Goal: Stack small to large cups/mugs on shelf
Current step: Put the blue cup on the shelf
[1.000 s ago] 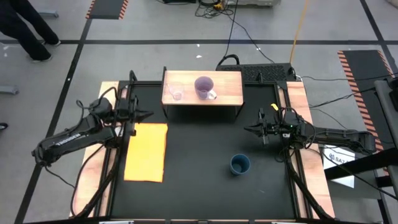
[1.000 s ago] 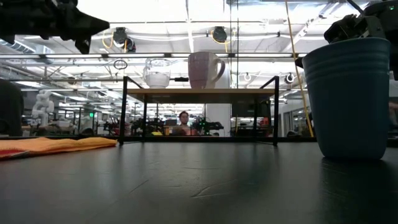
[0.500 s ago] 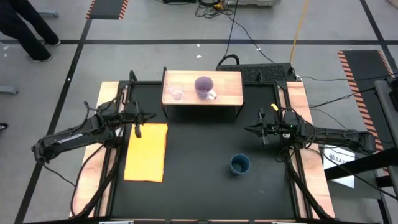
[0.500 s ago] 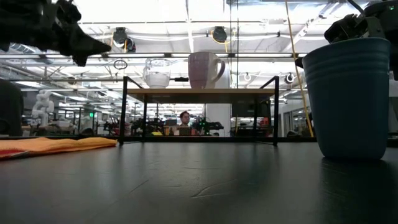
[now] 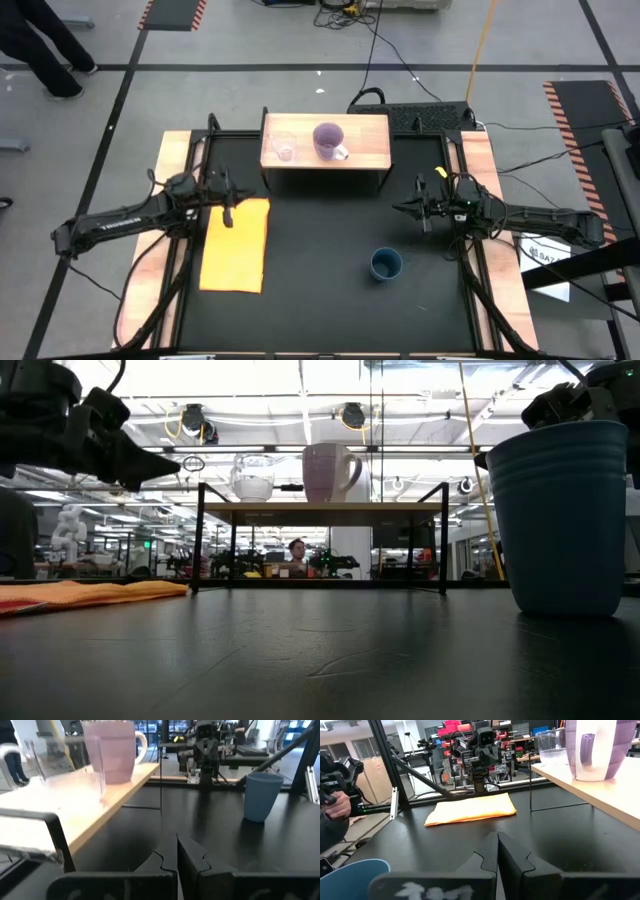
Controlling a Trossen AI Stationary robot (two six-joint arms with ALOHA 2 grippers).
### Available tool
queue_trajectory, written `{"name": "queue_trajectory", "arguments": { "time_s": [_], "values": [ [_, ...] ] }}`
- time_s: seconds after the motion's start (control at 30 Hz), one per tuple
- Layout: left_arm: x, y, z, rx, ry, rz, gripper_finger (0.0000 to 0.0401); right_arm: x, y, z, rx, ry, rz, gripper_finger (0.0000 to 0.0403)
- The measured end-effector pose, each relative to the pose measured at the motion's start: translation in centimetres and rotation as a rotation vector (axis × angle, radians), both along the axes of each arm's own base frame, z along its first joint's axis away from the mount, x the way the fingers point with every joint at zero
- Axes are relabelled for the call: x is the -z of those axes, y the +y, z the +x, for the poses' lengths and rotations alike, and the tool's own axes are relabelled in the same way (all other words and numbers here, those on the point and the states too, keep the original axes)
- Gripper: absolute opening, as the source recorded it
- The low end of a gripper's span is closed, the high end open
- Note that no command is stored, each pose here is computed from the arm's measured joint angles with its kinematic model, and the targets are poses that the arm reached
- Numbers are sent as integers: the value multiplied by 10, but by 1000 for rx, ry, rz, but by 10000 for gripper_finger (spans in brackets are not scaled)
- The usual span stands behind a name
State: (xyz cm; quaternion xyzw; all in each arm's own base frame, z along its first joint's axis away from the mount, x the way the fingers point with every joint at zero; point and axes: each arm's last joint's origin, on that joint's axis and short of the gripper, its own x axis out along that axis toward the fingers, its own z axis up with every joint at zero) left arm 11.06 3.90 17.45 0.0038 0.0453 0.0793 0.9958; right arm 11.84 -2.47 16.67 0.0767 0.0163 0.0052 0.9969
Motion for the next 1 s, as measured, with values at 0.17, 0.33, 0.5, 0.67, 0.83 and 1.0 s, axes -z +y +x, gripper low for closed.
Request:
{"name": "queue_trajectory", "arguments": {
  "time_s": [0.17,0.33,0.5,0.67,0.83,1.0],
  "values": [
    [11,0,-1,-9,33,3,0,0,0,0,0,0,-16,0],
    [20,0,-1,-10,64,20,0,-1,0,0,-3,-8,-28,0],
    [20,0,-1,1,64,16,0,-4,1,0,-51,-41,-61,0],
    [21,-1,-1,10,67,13,0,-8,4,0,-130,-67,-69,0],
    [21,-1,-1,33,65,10,0,-16,5,0,-187,-69,-47,0],
    [20,-1,-1,33,62,10,0,-29,5,1,-189,-45,-35,0]
  ]
}}
